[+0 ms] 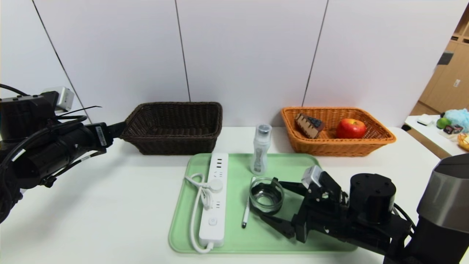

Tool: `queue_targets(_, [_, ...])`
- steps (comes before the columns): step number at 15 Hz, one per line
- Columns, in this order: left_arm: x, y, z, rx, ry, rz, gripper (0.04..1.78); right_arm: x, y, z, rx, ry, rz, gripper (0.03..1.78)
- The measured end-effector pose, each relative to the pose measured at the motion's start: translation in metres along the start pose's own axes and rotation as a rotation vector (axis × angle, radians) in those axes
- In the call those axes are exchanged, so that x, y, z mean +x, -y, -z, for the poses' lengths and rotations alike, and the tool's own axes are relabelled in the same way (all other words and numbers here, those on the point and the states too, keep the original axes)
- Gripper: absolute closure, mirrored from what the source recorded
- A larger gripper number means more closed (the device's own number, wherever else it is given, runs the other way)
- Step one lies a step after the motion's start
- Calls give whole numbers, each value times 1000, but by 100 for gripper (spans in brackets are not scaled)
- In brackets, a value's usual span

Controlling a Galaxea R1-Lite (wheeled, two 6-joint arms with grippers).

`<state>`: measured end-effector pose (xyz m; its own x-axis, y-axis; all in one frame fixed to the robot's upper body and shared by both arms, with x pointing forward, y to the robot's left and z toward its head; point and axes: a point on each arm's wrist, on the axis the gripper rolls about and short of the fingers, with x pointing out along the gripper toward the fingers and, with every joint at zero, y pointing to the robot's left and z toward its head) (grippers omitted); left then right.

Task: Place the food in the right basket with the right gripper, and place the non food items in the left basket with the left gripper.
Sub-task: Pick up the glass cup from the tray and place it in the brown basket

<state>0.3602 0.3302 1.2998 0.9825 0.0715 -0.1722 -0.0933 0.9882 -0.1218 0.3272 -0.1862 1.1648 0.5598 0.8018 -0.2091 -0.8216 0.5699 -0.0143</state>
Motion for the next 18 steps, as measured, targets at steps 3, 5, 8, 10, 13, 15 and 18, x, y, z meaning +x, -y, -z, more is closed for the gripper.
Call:
queue_targets(3, [-1,0,2,1,-7,-1,13,7,3,1,-4,5,6,11])
queue_targets(5, [-2,0,2,1,-7,-1,13,12,5,1,-9,10,13,11])
queue_targets(8, [-2,0,2,2,-8,-1,13,16,5,2,-10,12,13,11])
queue_targets(10, [-2,0,3,2,-10,0,13,16,6,2,-10,12,15,11])
queue_targets(13, [-2,0,4,4,-13,0,13,18,6,1,-10,18,16,11])
queue_targets(15, [-2,0,4,3,-14,0,13,19,7,0,-12,23,17,41])
queue_targets(18, [-3,-1,4,3,-12,0,13,18,6,1,-9,17,14,59])
